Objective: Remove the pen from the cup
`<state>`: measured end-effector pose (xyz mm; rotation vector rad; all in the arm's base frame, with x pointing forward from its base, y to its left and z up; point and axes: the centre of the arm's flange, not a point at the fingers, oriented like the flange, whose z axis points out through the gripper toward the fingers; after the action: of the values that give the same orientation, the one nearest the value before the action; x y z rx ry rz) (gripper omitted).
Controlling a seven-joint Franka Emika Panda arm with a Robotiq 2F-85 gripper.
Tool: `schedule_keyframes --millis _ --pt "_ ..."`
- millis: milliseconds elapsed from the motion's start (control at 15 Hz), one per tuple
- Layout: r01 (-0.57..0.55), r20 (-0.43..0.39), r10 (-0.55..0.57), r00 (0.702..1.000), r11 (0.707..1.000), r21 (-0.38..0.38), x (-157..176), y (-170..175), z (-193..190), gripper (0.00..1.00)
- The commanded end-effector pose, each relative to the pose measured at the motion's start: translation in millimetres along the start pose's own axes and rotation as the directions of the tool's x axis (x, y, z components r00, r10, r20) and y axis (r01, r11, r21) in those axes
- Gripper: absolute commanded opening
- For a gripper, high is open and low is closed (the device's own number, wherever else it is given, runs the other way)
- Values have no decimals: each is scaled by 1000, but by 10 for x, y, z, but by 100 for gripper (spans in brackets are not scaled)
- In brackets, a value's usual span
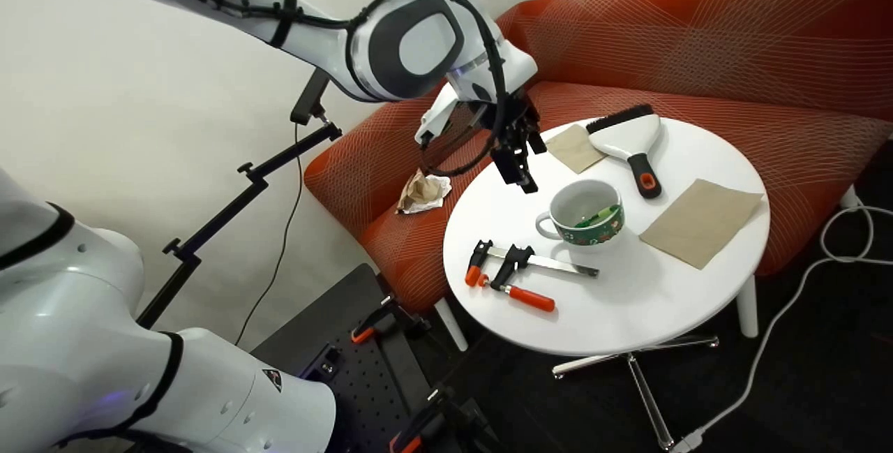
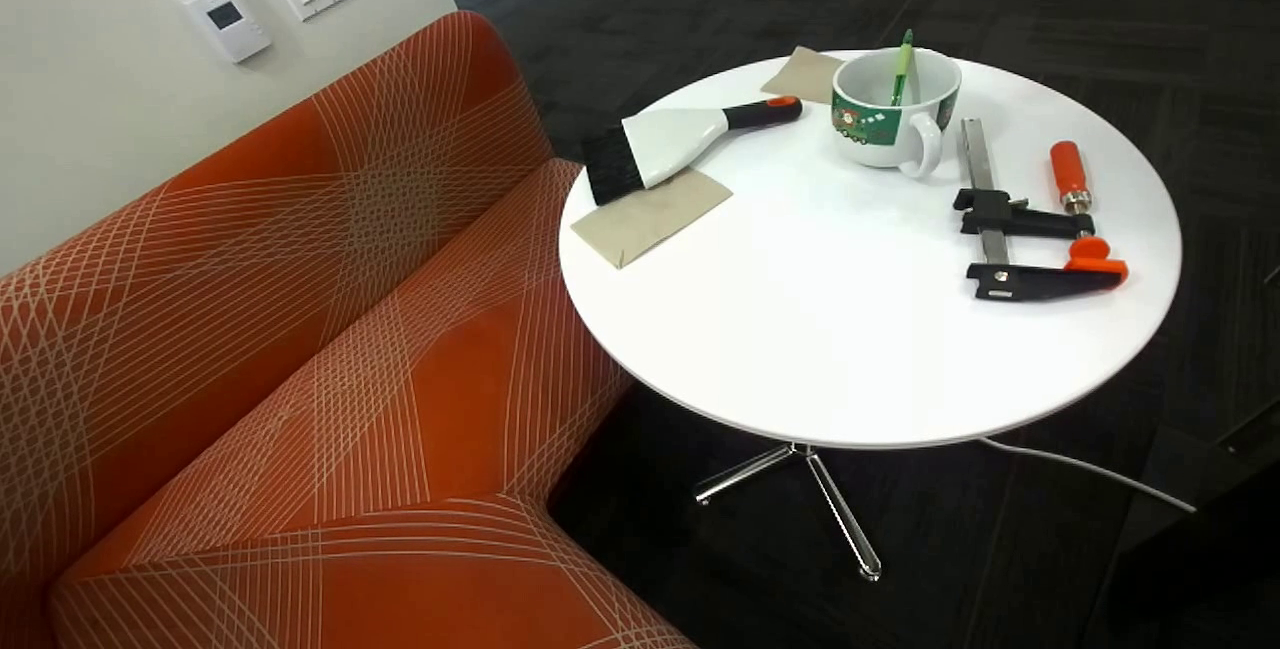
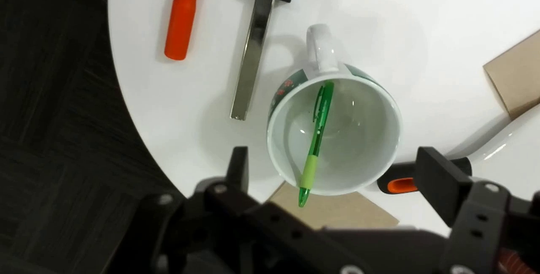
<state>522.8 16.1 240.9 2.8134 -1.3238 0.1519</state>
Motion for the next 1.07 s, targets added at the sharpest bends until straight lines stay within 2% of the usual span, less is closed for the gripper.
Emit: schedule_keyframes --millis 0,67,133,267,400,600,733,1000 --pt "-57 -11 57 998 998 4 152 -195 329 100" --pt "-65 -13 65 998 998 -2 183 -216 408 100" --pt "-70 -16 70 997 997 -9 211 -240 481 94" --pt "-84 -18 83 996 996 -20 253 -275 592 66" --pt "-95 -12 94 995 995 -29 296 -305 693 57" --pt "-114 -6 114 993 992 -49 351 -336 854 52" --pt "-126 -3 126 992 990 -59 385 -342 955 56" --pt "-143 -5 143 990 987 -74 454 -357 1133 55"
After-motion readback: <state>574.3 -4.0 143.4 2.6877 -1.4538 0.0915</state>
